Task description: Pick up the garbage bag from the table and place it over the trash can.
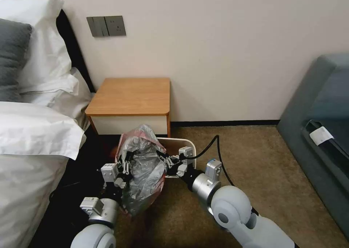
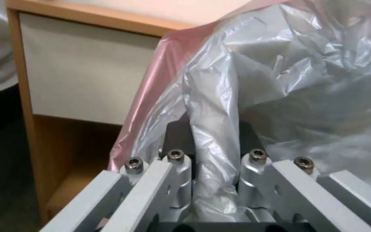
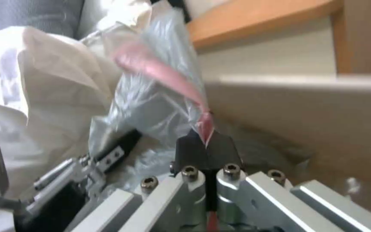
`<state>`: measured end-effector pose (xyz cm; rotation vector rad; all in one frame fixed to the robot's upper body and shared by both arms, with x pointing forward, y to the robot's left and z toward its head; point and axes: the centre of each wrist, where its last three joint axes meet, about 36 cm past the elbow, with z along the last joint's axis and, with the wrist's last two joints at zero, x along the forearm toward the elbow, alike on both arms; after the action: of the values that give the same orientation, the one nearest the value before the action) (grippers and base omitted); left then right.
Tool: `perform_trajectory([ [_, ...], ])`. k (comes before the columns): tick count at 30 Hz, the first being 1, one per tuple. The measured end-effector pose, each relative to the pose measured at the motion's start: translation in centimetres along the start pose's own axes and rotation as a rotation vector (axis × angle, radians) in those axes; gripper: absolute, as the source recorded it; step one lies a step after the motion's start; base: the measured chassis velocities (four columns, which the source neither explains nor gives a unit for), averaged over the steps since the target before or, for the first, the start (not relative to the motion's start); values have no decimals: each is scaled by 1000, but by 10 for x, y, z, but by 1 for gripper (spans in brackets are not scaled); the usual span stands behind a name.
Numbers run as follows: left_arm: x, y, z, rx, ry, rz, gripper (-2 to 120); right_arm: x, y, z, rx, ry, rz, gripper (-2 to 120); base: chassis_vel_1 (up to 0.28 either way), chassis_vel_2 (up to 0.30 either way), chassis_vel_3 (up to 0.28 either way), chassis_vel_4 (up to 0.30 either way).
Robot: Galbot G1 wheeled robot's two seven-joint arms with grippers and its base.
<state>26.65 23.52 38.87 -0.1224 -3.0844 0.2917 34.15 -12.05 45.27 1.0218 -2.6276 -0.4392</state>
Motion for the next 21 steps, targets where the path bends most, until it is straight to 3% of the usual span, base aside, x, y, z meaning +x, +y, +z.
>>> perform_trajectory([
  [11,4,4,11,0,26,-9,10,14,-31,-20,78,-100,76,0,0,0,0,0],
  [21,4,5,5,-1,11,0,10,38,-63,-25,164,-67,149,0,0,0,0,0],
])
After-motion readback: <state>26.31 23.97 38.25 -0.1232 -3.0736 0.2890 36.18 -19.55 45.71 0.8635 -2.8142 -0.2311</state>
